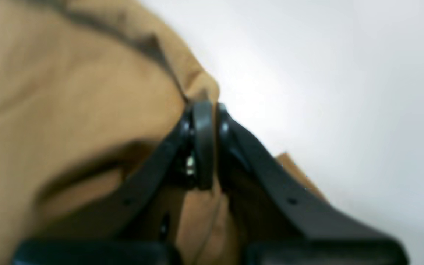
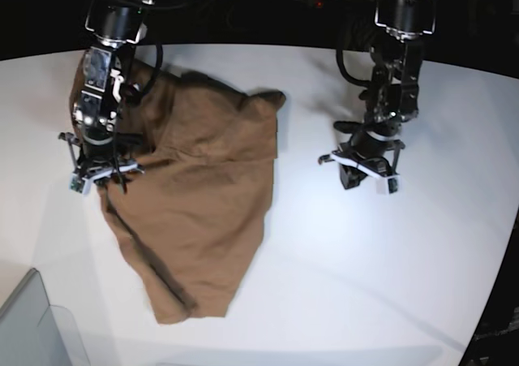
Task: Layout the t-shirt on the table in an organized manner, then fold the t-shirt properly
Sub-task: 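Grasp the shirt with the left gripper and pull it away from the right gripper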
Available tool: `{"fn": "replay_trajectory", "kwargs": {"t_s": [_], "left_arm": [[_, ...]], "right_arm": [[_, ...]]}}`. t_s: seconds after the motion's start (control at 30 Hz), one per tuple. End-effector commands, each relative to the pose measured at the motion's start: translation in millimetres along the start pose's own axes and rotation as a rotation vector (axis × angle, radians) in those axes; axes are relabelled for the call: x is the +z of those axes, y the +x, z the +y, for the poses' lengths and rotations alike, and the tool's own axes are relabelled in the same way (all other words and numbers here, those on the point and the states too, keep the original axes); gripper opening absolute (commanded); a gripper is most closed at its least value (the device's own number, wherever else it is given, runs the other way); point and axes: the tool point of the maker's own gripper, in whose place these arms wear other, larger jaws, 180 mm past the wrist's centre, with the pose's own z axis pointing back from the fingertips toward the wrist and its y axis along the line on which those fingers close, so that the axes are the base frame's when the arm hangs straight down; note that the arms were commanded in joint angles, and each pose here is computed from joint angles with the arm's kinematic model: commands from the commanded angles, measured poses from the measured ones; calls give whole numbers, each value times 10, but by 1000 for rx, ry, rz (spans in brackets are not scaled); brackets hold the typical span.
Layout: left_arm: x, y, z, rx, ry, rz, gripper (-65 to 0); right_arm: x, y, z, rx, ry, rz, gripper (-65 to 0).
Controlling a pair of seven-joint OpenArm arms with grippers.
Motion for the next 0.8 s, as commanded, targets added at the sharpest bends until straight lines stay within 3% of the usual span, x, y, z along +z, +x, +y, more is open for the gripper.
{"fn": "replay_trajectory", "kwargs": {"t_s": [0.0,0.1,0.33,0.43,0.63,0.77], "left_arm": [[81,-417,233,-11,92,168,-648],[106,-424,238,-6,92,167,-648],[146,-23,-54,-20,28,76,-627],[162,145,-370,6,-31,75,-507],[12,677,-976,28,-141,-12,-150],[-282,810,-1268,32,-164,5,-20]], "right_arm": [[-6,184,26,3,13,-50,-650],[76,159,15,4,11,-56,-588],[281,401,-26,3,3,-141,-398],[372,524,-39,12,3,-181,-335],[572,682,-91,28,-3,-239,-284],[679,572,-101,27,-6,-224,-284]]}}
